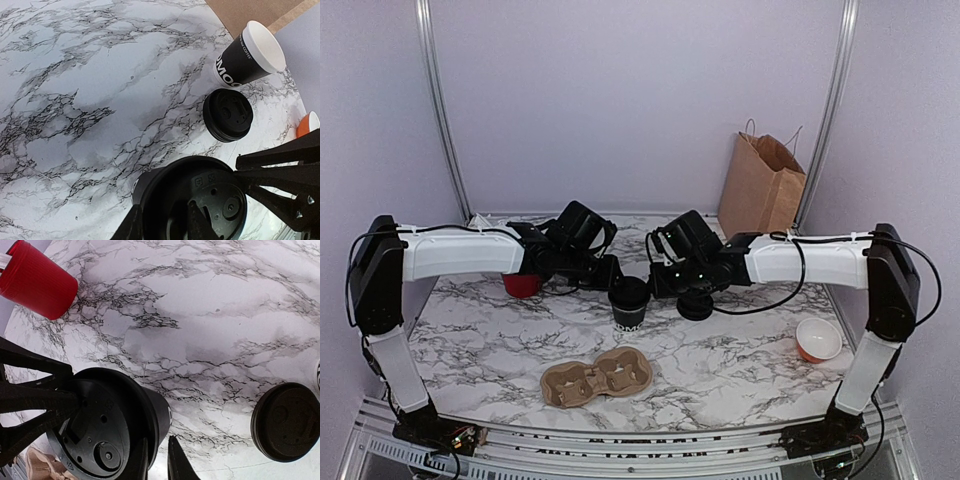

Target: Pack the takeout coffee

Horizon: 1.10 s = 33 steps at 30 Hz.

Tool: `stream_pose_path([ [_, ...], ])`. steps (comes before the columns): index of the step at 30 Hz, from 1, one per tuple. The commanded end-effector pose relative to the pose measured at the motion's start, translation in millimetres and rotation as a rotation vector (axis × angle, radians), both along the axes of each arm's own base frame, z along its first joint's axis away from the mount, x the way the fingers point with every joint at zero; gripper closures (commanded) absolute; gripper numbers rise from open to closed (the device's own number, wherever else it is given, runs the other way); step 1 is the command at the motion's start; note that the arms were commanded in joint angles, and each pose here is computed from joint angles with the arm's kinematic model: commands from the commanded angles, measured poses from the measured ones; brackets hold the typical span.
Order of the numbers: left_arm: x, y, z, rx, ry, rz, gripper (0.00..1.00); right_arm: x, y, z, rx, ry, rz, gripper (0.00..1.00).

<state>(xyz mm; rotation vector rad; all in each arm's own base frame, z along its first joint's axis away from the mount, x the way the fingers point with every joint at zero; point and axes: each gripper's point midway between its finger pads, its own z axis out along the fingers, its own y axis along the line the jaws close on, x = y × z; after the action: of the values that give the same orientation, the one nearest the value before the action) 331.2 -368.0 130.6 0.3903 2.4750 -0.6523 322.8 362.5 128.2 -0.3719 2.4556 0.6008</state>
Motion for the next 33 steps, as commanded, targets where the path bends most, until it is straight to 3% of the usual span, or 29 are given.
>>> stream_pose_path([
  [1, -13.2, -3.4, -13.2, 0.052, 0.048, -0.051, 0.71, 2.9, -4.1, 23.3, -0.003, -0.033, 0.005, 0.86],
  [17, -9.3, -4.1, -5.6, 0.063, 0.031, -0.053, 0.71, 15.1, -18.1, 41.3, 0.010, -0.070, -0.027, 0.84],
  [33, -4.5, -6.9, 20.2, 0.028, -0.012, -0.050, 0.62, 10.4, -2.0, 56.4, 0.043, -0.105, 0.036, 0.74],
])
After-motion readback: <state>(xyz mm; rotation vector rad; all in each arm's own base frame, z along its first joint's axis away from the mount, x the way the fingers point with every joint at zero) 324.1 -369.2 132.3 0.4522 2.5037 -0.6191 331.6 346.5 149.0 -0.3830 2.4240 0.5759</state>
